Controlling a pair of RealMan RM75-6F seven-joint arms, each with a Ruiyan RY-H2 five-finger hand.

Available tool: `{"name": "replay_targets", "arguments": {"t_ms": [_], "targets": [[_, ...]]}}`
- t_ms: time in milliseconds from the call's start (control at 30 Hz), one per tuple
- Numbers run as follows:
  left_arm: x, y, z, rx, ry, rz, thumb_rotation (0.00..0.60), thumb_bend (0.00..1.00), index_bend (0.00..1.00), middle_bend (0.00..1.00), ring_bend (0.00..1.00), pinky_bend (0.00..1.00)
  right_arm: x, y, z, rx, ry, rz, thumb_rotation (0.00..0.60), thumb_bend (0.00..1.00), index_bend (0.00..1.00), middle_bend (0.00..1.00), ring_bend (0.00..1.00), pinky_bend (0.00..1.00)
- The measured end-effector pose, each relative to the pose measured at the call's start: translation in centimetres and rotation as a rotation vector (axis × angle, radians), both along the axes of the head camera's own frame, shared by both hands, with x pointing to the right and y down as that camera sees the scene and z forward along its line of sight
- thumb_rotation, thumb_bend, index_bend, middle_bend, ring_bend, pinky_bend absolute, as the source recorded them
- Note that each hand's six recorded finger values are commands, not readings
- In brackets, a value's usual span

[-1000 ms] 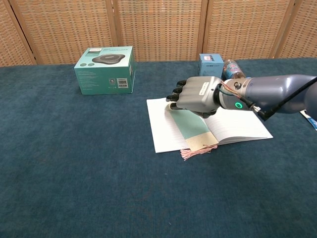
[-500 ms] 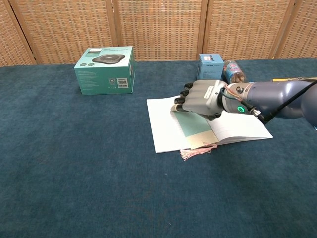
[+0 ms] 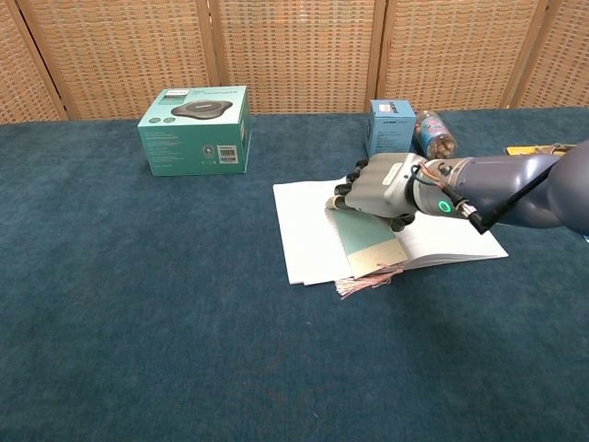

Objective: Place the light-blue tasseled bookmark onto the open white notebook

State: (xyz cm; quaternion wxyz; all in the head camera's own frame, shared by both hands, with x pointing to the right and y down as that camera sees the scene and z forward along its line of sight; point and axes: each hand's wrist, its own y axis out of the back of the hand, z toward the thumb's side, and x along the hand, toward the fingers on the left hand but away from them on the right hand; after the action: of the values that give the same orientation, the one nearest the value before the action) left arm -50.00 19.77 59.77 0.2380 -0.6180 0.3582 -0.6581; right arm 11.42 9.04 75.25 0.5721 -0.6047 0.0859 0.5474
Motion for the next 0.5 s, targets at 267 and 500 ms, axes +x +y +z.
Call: {"name": "replay_targets", "arguments": {"t_ms": [267,500], "targets": [[0.0,0.0,0.0,0.0,0.001,-0.001,0.6,0.0,0.0,0.0,0.0,0.0,-1.0,0.1,-0.4,-0.017,-0.032,0.029,0.6,1.0,0.03,0.05,0.0,0.06],[0.0,0.0,0.0,-0.001,0.002,0.001,0.6,0.0,0.0,0.0,0.0,0.0,-1.3,-0.1,-0.3,-0.022,-0.041,0.051,0.6,1.0,0.03,0.05,0.0,0.06]]}}
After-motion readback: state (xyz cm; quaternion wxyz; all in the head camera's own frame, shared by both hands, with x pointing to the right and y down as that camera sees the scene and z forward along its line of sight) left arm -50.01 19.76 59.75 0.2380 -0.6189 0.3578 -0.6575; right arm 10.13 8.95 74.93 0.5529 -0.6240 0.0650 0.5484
